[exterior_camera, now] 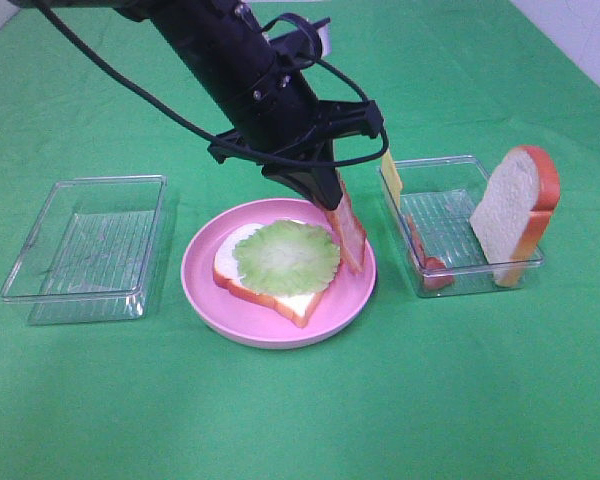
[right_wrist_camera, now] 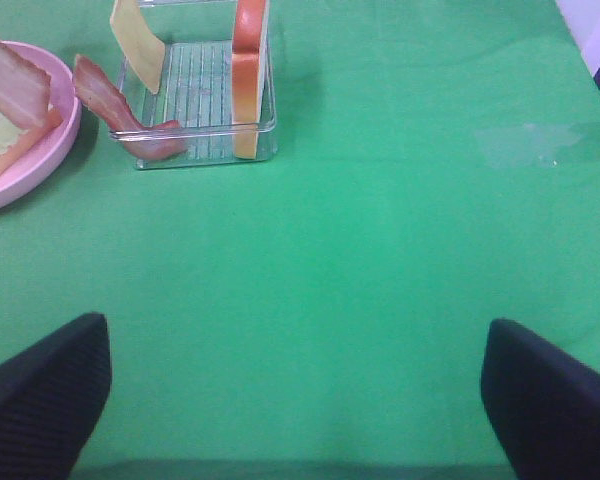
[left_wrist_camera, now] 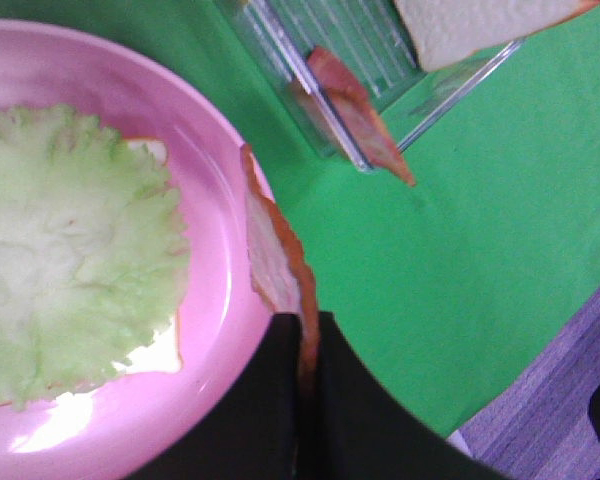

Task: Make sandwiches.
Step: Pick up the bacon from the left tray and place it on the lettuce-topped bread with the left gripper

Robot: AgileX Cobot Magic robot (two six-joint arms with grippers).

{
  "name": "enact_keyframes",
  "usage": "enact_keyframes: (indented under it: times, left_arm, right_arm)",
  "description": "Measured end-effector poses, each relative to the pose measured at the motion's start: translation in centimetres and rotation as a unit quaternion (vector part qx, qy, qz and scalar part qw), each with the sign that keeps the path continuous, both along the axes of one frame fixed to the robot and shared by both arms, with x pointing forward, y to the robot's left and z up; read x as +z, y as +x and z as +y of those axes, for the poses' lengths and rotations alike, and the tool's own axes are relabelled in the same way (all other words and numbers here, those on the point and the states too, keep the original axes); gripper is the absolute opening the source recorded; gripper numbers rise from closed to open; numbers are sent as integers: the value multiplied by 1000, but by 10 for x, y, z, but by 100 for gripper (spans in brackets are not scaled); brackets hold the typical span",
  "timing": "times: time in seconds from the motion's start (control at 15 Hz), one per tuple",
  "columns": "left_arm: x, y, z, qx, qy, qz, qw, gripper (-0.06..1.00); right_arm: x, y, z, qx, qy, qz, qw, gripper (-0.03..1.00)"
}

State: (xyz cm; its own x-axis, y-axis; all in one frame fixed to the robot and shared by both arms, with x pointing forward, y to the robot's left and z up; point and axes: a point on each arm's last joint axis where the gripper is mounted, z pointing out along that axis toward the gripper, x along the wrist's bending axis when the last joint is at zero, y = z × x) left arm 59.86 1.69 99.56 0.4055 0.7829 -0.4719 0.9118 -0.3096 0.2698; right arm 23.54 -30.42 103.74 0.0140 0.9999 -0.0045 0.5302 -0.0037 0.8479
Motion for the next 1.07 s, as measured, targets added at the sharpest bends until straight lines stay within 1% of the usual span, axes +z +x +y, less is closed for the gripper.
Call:
enact_keyframes:
  times: [0.07,0.13,0.27,0.47,0.53,0.67,0.87,0.93,1.0,1.07]
  left_arm:
    - [-10,1,0,-6,15,7,1000,0]
    - [-18,2,2,-14,36,10,999,0]
    - [-33,5,9,-18,89,13,996,0]
    - [-40,10,18,-11,144,-7,990,0]
    - [-41,10,18,-13,148,-10,989,0]
    - [-42,13,23,-21,177,-30,984,0]
    - [-49,15,24,-25,189,-30,981,0]
    - [-55,15,24,-27,193,-23,981,2]
    - [-60,15,24,-27,198,-16,980,11]
    - [-62,15,24,-25,202,-12,979,25]
  right_arm:
    - [0,0,0,0,0,0,1000,96]
    - [0,0,0,0,0,0,1000,96]
    - [0,0,0,0,0,0,1000,96]
    - [0,0,0,0,0,0,1000,96]
    - [0,0,0,0,0,0,1000,96]
    - [0,0,0,0,0,0,1000,96]
    - [0,0,0,0,0,0,1000,96]
    - [0,0,0,0,0,0,1000,96]
    - [0,0,0,0,0,0,1000,96]
    - [0,0,0,0,0,0,1000,96]
